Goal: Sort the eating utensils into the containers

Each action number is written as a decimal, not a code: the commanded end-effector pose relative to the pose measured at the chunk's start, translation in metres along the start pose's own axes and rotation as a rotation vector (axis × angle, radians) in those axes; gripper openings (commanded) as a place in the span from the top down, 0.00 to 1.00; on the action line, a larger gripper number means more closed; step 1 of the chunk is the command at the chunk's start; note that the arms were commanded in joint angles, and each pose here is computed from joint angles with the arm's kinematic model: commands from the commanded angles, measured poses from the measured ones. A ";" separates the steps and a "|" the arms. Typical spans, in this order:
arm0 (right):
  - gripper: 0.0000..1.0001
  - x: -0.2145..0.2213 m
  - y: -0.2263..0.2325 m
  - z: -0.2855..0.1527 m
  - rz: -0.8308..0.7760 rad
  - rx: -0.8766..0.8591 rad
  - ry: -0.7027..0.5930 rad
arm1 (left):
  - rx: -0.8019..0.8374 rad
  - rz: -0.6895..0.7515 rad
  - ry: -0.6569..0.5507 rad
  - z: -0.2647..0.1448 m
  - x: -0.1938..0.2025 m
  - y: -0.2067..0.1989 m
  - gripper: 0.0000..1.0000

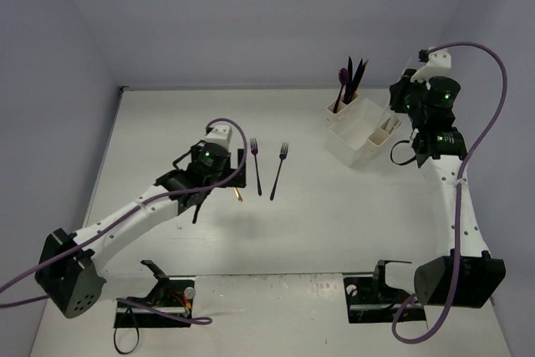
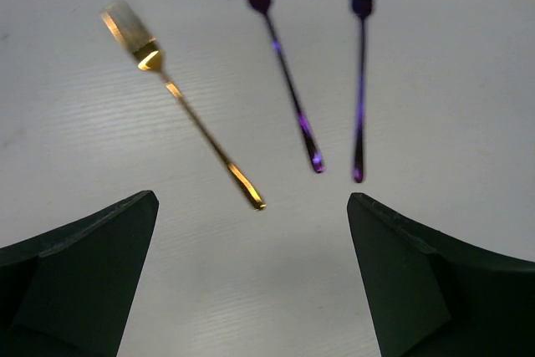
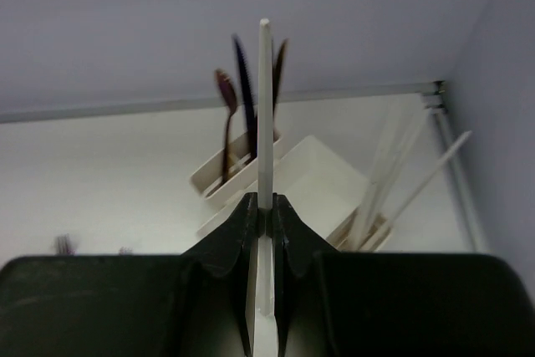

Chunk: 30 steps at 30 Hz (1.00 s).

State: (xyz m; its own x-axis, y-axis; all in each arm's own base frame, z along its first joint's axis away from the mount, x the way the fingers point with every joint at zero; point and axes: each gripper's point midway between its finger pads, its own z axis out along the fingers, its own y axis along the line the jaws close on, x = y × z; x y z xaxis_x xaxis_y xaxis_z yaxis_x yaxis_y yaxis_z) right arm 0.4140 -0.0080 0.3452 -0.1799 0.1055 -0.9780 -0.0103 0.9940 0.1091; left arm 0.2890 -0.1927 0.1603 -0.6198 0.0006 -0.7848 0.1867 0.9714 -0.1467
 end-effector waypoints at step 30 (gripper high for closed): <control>0.72 0.055 -0.085 0.071 -0.012 0.318 -0.129 | -0.141 -0.115 0.021 -0.013 0.023 0.075 0.03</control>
State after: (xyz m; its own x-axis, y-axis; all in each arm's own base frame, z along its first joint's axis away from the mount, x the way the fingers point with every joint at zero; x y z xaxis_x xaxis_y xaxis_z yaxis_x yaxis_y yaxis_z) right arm 0.4707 -0.0801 0.2282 -0.2062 0.0777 -0.9754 0.2853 0.9583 0.0161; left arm 0.2671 -0.1100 0.1220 -0.6910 -0.0854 -0.7178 -0.0034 0.9934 -0.1150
